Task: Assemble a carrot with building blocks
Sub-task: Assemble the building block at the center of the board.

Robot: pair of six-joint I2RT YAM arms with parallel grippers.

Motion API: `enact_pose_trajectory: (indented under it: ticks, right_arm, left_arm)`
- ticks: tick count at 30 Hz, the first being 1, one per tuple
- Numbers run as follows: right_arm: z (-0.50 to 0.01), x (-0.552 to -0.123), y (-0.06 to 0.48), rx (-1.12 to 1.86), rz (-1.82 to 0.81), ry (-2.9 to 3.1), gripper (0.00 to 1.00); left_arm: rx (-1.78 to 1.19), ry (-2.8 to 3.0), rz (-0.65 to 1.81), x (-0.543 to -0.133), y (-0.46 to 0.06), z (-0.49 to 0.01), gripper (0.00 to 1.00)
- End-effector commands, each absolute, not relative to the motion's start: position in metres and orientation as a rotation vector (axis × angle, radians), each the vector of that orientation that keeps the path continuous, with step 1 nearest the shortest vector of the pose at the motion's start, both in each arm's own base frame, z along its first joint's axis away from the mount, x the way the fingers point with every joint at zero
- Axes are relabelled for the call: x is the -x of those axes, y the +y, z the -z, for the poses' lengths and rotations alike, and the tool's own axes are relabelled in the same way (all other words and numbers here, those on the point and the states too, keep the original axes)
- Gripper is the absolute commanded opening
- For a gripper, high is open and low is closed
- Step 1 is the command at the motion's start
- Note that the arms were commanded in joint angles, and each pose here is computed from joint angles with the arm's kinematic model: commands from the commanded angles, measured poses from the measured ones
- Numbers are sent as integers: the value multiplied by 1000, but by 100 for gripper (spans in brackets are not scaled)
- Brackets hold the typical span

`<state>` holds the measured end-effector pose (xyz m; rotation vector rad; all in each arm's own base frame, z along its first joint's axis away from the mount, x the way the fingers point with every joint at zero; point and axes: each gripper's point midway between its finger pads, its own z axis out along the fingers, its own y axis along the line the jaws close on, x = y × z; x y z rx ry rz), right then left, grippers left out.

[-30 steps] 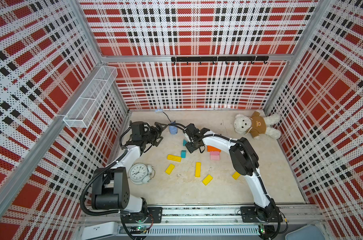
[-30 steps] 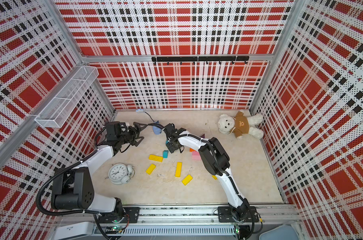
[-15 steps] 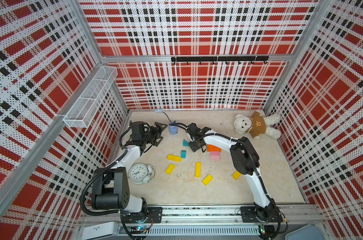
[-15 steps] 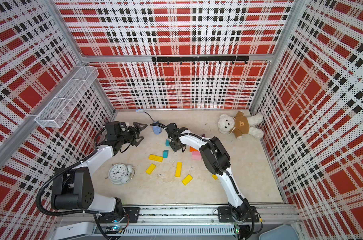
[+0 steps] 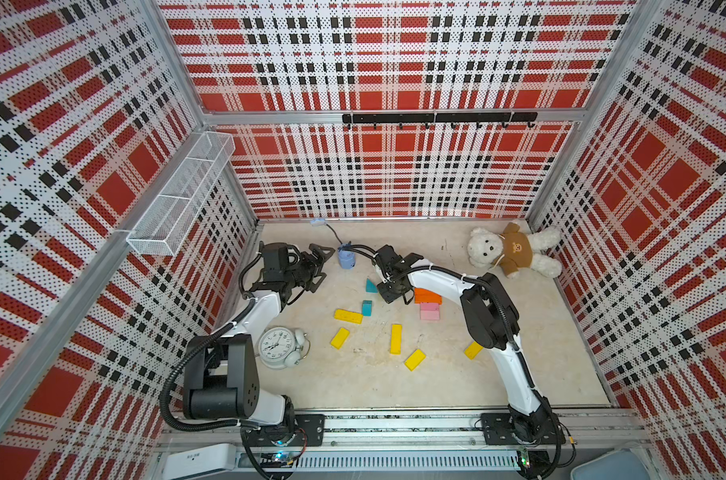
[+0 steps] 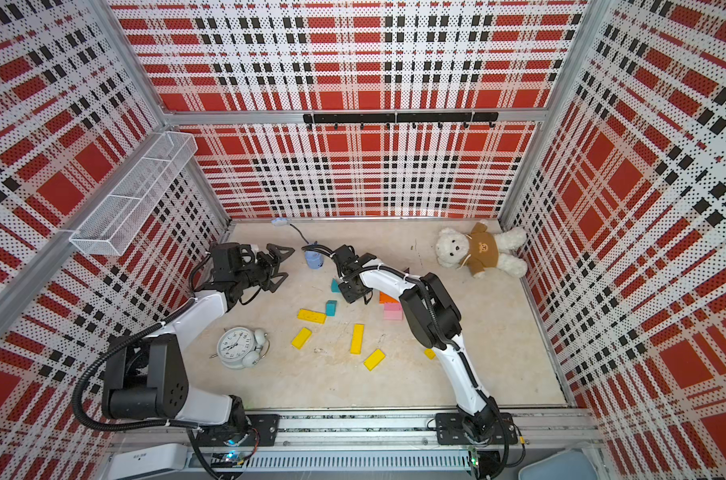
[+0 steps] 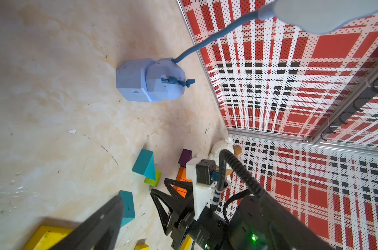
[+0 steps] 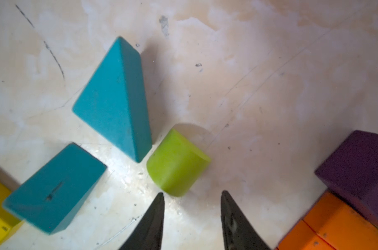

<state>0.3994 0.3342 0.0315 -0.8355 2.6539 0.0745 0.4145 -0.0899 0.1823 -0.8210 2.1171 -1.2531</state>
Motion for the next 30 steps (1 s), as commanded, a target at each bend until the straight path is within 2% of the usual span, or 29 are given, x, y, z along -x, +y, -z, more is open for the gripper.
enact_pose_trajectory:
  ticks: [1, 17, 30]
  right_arm:
    - [-32, -405, 345, 817, -115, 2641, 40]
    - [-23, -410, 351, 838, -137, 2641, 33]
    - [-21, -414, 350, 888, -119, 2620, 32]
  left_arm:
    - [815, 2113, 1274, -413, -94, -183, 100]
    - [815, 2114, 1275, -413, -94, -182, 99]
    - [817, 2116, 1270, -413, -93, -181, 99]
